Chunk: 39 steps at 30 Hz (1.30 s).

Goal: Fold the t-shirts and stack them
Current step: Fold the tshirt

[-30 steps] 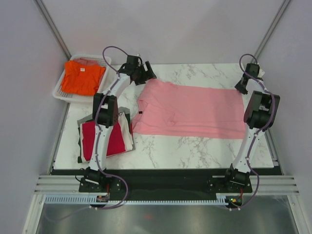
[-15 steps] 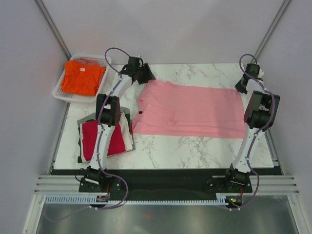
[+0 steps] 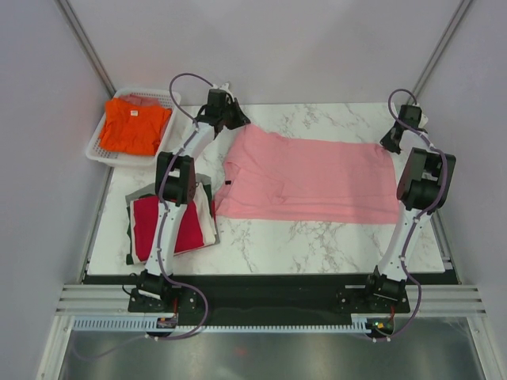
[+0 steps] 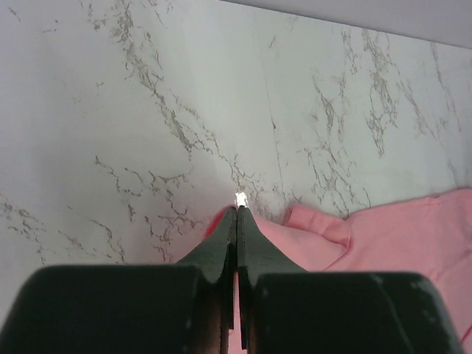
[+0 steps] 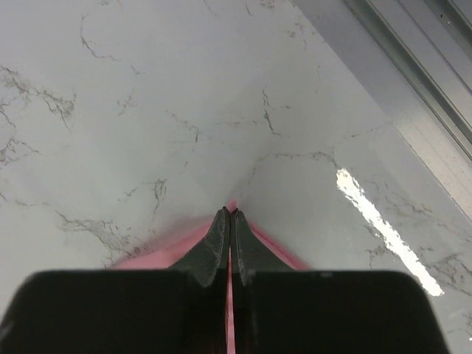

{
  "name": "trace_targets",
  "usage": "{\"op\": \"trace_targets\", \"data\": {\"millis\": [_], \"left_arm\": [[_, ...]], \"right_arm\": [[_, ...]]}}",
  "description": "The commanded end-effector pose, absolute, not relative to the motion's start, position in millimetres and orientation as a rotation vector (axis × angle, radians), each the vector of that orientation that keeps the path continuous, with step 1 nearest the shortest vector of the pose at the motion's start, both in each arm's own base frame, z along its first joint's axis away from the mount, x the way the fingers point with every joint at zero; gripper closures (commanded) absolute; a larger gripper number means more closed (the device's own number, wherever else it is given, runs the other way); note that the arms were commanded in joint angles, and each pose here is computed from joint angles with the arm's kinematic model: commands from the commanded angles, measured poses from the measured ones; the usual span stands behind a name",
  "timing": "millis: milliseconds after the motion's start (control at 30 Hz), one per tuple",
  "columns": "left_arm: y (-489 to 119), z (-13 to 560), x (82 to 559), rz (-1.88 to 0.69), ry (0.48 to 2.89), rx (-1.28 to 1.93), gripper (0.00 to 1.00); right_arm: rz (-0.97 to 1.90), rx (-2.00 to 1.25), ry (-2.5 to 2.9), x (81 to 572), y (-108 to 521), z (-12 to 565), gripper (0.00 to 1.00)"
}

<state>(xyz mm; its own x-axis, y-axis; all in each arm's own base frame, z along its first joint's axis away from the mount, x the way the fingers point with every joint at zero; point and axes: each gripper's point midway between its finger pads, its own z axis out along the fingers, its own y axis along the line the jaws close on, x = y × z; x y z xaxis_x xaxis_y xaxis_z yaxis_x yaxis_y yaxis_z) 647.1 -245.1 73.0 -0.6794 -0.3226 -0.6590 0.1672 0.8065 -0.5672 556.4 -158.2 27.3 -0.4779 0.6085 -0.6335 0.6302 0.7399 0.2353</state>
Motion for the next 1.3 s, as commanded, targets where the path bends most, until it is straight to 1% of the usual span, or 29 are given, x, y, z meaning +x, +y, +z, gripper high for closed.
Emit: {"op": "trace_targets", "data": {"millis": [0,33,67,100,333,367,400,433,500,567,633,667,700,767,800,833,867,900,1133,1200,1233,1267], "left_arm": [[-250,125,651,-0.802,2.032,0.011,0.98],[-249,127,650,-0.797,2.022,0.019,0.98],[-249,143,649,-0.799,1.983,0.031,0.98],[-248,132,644,-0.796,2.005,0.027,0.98],[-243,141,631,-0.763,1.989,0.064,0.98],[-243,148,632,-0.761,1.959,0.076,0.98],[-241,139,628,-0.751,1.972,0.071,0.98],[-241,151,628,-0.747,1.937,0.084,0.98],[-241,149,624,-0.745,1.937,0.090,0.98],[-239,161,624,-0.731,1.904,0.096,0.98],[-235,156,617,-0.712,1.904,0.093,0.98],[-235,171,616,-0.714,1.858,0.102,0.98],[-235,164,610,-0.714,1.870,0.104,0.98],[-233,180,607,-0.711,1.829,0.112,0.98],[-232,173,602,-0.709,1.839,0.112,0.98],[-232,176,599,-0.711,1.829,0.115,0.98],[-232,193,597,-0.714,1.784,0.121,0.98],[-230,185,590,-0.710,1.797,0.121,0.98],[-229,197,563,-0.711,1.764,0.148,0.98],[-228,188,555,-0.708,1.782,0.145,0.98],[-227,199,551,-0.710,1.755,0.146,0.98],[-225,189,544,-0.708,1.770,0.142,0.98]], "right_arm": [[-0.036,0.918,2.165,554,-158,60,1.00],[-0.041,0.927,2.155,553,-160,63,1.00],[-0.041,0.931,2.149,551,-161,67,1.00],[-0.031,0.933,2.144,550,-161,70,1.00],[-0.029,0.939,2.094,548,-168,94,1.00],[-0.038,0.946,2.092,545,-169,95,1.00],[-0.037,0.957,2.088,544,-172,95,1.00],[-0.031,0.958,2.086,544,-172,96,1.00],[-0.014,0.969,2.086,543,-174,95,1.00],[-0.008,0.977,2.089,540,-175,93,1.00],[-0.007,0.989,2.085,538,-177,92,1.00],[-0.006,0.991,2.086,536,-177,93,1.00],[0.000,0.993,2.086,535,-177,93,1.00],[0.017,1.001,2.088,532,-176,91,1.00],[0.034,1.003,2.087,531,-175,92,1.00],[0.039,1.006,2.094,529,-173,89,1.00],[0.049,1.003,2.086,529,-172,92,1.00],[0.057,1.001,2.085,529,-170,93,1.00],[0.067,1.004,2.055,518,-167,115,1.00],[0.060,1.011,2.039,513,-167,124,1.00],[0.051,1.020,2.046,507,-167,121,1.00],[0.043,1.023,2.031,503,-169,129,1.00]]}}
